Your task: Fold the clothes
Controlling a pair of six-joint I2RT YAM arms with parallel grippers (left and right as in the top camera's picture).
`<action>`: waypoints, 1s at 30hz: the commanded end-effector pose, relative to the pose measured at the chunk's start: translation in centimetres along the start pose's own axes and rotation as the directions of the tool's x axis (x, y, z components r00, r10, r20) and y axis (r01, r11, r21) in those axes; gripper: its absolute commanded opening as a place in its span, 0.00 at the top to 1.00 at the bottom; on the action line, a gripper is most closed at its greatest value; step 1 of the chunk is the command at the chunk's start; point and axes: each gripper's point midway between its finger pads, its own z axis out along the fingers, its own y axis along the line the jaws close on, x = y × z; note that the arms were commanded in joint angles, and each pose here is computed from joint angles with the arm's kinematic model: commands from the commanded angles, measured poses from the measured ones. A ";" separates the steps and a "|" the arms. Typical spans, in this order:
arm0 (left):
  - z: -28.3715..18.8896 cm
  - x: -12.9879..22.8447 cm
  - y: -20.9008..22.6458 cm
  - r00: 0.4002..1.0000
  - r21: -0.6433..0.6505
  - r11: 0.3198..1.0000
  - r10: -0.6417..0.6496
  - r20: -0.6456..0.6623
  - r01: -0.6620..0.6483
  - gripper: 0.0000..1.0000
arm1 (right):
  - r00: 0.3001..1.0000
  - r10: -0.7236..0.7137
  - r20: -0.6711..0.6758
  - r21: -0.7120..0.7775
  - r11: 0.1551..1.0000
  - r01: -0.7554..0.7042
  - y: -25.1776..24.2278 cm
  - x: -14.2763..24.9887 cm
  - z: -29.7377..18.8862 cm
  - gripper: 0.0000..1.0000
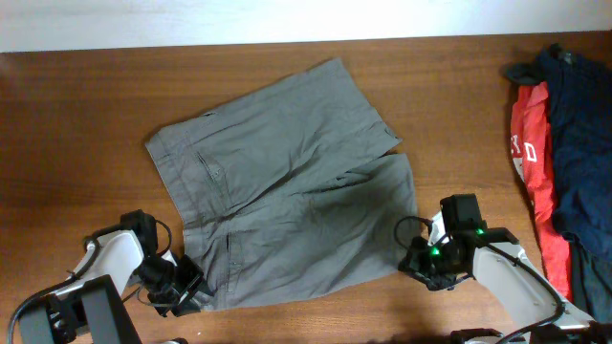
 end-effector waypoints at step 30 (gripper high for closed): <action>0.2 0.7 1.5 1.000 -0.072 0.997 0.000 -0.020 -0.002 0.85 | 0.973 -0.143 0.180 -0.179 0.968 0.175 5.3 -1.8 -5.1 0.96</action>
